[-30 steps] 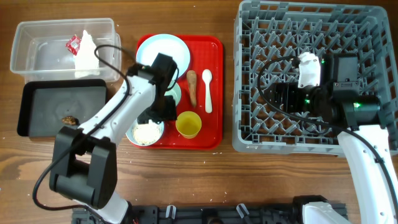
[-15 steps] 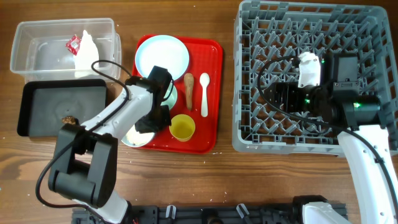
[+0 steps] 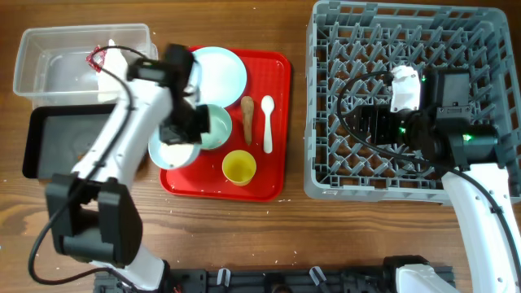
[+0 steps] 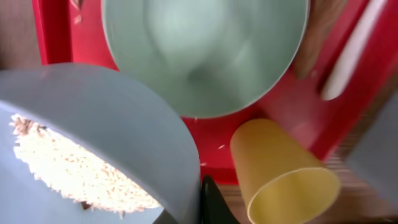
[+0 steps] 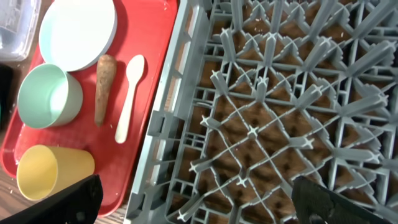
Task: Sort waste into correct bins and load items into the dishwasher rack
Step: 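Tip the light blue bowl over the black tray to pour rice, then set the blue bowl back on the red tray, grasp yellow cup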
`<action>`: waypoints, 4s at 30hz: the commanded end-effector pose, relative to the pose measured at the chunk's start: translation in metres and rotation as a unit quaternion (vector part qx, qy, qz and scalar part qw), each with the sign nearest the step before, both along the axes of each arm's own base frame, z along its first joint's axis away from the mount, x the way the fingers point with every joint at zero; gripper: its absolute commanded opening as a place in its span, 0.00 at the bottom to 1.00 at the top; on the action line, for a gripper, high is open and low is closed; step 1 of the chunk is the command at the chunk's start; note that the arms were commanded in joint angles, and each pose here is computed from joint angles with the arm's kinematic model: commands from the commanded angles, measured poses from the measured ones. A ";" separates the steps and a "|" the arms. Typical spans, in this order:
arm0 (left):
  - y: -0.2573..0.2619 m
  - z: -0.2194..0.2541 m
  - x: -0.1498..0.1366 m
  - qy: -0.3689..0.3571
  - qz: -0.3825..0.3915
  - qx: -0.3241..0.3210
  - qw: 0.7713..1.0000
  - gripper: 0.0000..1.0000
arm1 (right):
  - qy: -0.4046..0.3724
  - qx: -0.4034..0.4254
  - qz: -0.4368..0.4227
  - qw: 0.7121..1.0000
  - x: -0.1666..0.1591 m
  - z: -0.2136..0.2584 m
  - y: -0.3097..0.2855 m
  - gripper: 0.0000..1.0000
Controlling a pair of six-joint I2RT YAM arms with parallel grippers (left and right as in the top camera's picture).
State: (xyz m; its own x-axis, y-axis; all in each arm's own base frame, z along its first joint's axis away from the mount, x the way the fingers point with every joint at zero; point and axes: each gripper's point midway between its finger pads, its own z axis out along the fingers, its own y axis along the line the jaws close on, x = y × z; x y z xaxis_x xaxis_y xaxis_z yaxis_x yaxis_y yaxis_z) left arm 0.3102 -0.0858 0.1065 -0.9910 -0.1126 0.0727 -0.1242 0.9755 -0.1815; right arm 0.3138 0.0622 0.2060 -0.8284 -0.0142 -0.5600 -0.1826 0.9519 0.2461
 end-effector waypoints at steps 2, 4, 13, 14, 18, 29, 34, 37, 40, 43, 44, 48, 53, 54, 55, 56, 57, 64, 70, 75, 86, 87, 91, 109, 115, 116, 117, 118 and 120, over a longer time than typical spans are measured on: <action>0.039 0.035 0.036 -0.085 0.034 -0.193 0.977 0.04 | -0.013 -0.002 -0.005 1.000 0.007 0.006 -0.002 0.99; 0.063 0.046 0.048 -0.129 0.059 -0.242 0.960 0.04 | -0.014 -0.002 -0.005 1.000 0.008 0.007 -0.002 0.99; 0.178 0.086 0.064 -0.281 0.186 -0.404 0.851 0.04 | -0.018 -0.002 -0.005 1.000 0.009 0.008 -0.002 0.99; 0.186 0.085 0.064 -0.285 0.200 -0.419 0.839 0.04 | -0.023 -0.001 -0.006 1.000 0.011 0.009 -0.001 0.99; 0.199 0.082 0.066 -0.286 0.231 -0.466 0.805 0.04 | -0.028 0.001 -0.008 1.000 0.014 0.011 -0.001 0.99; 0.214 0.093 0.073 -0.250 0.306 -0.588 0.706 0.04 | -0.019 0.007 -0.016 1.000 0.012 0.010 -0.001 0.99; 0.214 0.093 0.071 -0.191 0.356 -0.608 0.684 0.04 | -0.018 0.006 -0.016 1.000 0.011 0.009 -0.001 0.99; 0.213 0.093 0.070 -0.182 0.363 -0.610 0.681 0.04 | -0.016 0.006 -0.016 1.000 0.010 0.009 -0.001 0.99; 0.213 0.093 0.070 -0.182 0.363 -0.610 0.680 0.04 | -0.016 0.006 -0.016 1.000 0.010 0.009 -0.001 0.99; 0.212 0.093 0.069 -0.175 0.368 -0.612 0.678 0.04 | -0.016 0.006 -0.016 1.000 0.010 0.009 -0.001 0.99; 0.212 0.093 0.069 -0.175 0.368 -0.612 0.678 0.04 | -0.015 0.006 -0.016 1.000 0.010 0.008 -0.001 0.99; 0.216 0.086 0.072 -0.227 0.327 -0.581 0.710 0.04 | -0.015 0.006 -0.016 1.000 0.010 0.008 -0.001 0.99; 0.208 0.096 0.063 -0.211 0.342 -0.600 0.692 0.04 | -0.009 0.007 -0.018 1.000 0.008 0.007 -0.002 0.99; 0.207 0.097 0.061 -0.205 0.348 -0.603 0.688 0.04 | -0.008 0.007 -0.018 1.000 0.007 0.007 -0.002 0.99; 0.209 0.097 0.061 -0.209 0.348 -0.602 0.688 0.04 | -0.007 0.007 -0.018 1.000 0.007 0.006 -0.002 0.99; 0.211 0.097 0.062 -0.219 0.341 -0.598 0.691 0.04 | -0.007 0.007 -0.018 1.000 0.007 0.006 -0.002 0.99; 0.211 0.096 0.062 -0.223 0.338 -0.595 0.695 0.04 | -0.007 0.007 -0.018 1.000 0.007 0.006 -0.002 0.99; 0.192 0.126 0.042 -0.253 0.299 -0.560 0.730 0.04 | -0.012 0.007 -0.018 1.000 0.009 0.008 -0.002 0.99; 0.163 0.118 0.017 -0.244 0.215 -0.432 0.841 0.04 | -0.011 0.008 -0.018 1.000 0.008 0.007 -0.001 0.99; 0.108 0.108 -0.007 -0.169 0.120 -0.297 0.932 0.04 | -0.002 0.017 -0.022 1.000 0.006 0.006 0.000 0.99; 0.029 0.030 -0.029 -0.035 0.085 -0.016 0.996 0.04 | 0.000 0.016 -0.022 1.000 0.005 0.005 0.000 0.99; 0.020 0.014 -0.033 -0.033 0.077 0.003 0.996 0.04 | 0.000 0.015 -0.022 1.000 0.005 0.005 0.000 0.99; 0.004 -0.029 -0.042 -0.046 0.054 0.046 0.996 0.04 | 0.001 0.014 -0.023 1.000 0.005 0.005 0.000 0.99; -0.022 -0.025 -0.021 -0.111 0.019 0.031 0.993 0.56 | 0.011 0.014 -0.024 1.000 0.001 0.002 -0.001 0.99; -0.049 -0.006 -0.021 -0.120 -0.066 -0.037 0.990 0.66 | 0.013 0.015 -0.024 1.000 0.000 0.002 -0.001 0.99; -0.050 -0.006 -0.023 -0.121 -0.080 -0.036 0.989 0.66 | 0.013 0.015 -0.025 1.000 0.000 0.002 -0.001 0.99; -0.052 -0.007 -0.024 -0.121 -0.093 -0.035 0.988 0.66 | 0.013 0.015 -0.024 1.000 0.000 0.002 -0.001 0.99; -0.054 -0.008 -0.027 -0.120 -0.105 -0.034 0.987 0.65 | 0.013 0.015 -0.024 1.000 0.000 0.002 -0.001 0.99; -0.057 -0.014 -0.032 -0.112 -0.113 -0.033 0.987 0.61 | 0.014 0.015 -0.025 0.999 0.000 0.002 -0.001 0.99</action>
